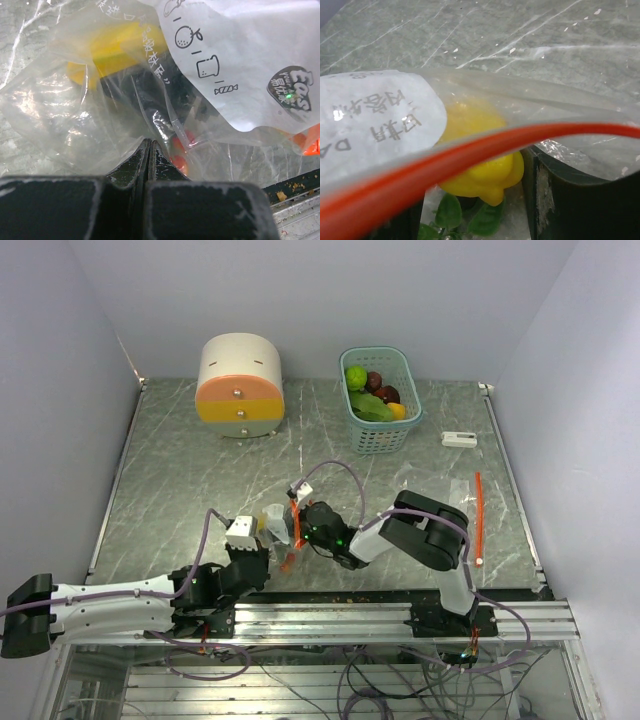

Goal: Open the zip-top bag and remove the fake food
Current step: Pick up the fake fruit from the zipper food storage bag.

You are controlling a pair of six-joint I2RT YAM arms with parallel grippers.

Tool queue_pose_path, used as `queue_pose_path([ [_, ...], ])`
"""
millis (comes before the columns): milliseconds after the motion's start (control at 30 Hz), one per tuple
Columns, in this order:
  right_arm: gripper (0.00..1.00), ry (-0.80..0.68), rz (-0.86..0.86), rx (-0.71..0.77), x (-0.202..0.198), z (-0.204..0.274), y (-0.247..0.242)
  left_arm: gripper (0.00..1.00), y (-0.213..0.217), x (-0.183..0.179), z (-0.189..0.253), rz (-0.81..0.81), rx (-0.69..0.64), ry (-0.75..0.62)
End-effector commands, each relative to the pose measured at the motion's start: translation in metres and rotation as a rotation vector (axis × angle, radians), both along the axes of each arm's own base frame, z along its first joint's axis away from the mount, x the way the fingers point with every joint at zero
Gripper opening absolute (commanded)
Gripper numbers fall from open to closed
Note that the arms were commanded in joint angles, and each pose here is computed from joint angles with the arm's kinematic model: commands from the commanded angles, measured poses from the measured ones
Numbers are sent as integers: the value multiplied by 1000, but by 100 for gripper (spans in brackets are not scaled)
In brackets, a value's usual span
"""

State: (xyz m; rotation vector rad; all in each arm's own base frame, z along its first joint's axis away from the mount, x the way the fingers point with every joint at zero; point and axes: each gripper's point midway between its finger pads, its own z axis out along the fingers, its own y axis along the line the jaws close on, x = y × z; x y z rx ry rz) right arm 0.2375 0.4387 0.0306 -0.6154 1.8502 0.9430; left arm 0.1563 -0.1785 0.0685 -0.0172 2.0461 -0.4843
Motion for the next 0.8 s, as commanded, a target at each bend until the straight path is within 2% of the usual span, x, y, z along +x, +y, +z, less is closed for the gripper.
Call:
queue_pose_path([
  [0, 58, -11, -66, -128, 8, -27, -21, 7, -5, -2, 3, -11, -36, 6],
  [200, 40, -16, -134, -136, 12, -17, -47, 7, -3, -2, 4, -1, -46, 4],
  [600, 37, -33, -228, -117, 0, 11, -114, 7, 1, 0, 4, 25, -54, 5],
  [767, 35, -38, -274, -51, -4, 32, -150, 7, 1, 0, 3, 30, -51, 6],
])
